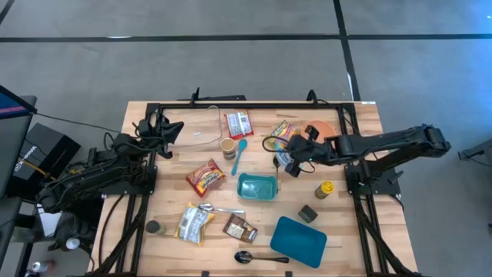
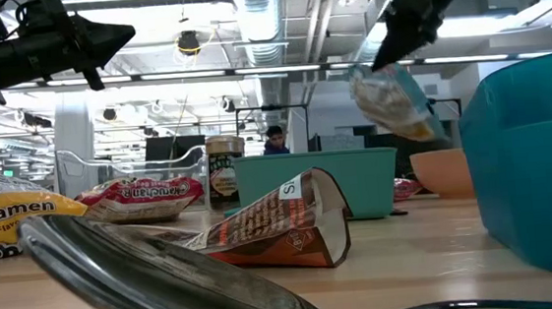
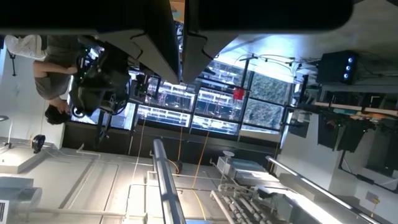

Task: Pick & Place Food Item
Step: Put the blue noodle pack into the transparent bin

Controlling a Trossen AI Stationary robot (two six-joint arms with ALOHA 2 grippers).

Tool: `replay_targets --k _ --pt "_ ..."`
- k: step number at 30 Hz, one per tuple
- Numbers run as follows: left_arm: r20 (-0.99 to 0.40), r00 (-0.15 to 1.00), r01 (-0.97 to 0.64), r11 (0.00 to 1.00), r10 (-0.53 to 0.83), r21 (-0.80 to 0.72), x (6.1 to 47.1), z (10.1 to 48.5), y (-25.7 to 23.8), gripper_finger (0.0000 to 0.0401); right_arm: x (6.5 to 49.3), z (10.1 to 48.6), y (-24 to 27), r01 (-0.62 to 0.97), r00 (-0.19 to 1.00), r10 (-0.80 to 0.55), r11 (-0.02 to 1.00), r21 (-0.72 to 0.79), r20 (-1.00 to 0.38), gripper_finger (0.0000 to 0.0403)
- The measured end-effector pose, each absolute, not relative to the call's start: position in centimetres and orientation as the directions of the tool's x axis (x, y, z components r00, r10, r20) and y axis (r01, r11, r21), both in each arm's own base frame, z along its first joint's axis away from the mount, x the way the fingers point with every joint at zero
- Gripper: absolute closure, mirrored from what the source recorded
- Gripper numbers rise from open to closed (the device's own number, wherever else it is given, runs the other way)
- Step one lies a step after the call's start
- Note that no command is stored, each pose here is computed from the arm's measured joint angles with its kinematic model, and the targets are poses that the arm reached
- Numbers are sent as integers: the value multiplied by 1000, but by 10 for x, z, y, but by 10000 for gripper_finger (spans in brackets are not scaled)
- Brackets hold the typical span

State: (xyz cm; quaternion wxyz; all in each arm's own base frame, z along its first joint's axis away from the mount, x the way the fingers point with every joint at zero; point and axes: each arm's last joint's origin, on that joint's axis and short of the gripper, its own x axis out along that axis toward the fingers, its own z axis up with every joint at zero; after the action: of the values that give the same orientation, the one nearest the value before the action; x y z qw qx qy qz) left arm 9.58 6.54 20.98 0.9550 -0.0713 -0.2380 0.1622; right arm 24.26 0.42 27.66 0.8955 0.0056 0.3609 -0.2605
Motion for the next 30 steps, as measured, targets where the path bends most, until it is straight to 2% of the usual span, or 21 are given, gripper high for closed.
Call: replay_targets --k 5,8,17,30 --pt "433 842 -251 944 321 -212 97 210 63 390 247 285 3 452 659 -485 866 -212 -575 403" --pt "433 846 -239 948 310 -212 98 210 62 390 250 288 0 446 670 -510 858 -256 -540 403" --pt "439 851 -222 955 289 -197 99 211 59 390 254 295 -25 500 670 -562 825 -265 -486 403" --pt "415 861 -225 952 294 -206 102 208 60 390 263 309 -49 286 862 -312 950 -125 -398 403"
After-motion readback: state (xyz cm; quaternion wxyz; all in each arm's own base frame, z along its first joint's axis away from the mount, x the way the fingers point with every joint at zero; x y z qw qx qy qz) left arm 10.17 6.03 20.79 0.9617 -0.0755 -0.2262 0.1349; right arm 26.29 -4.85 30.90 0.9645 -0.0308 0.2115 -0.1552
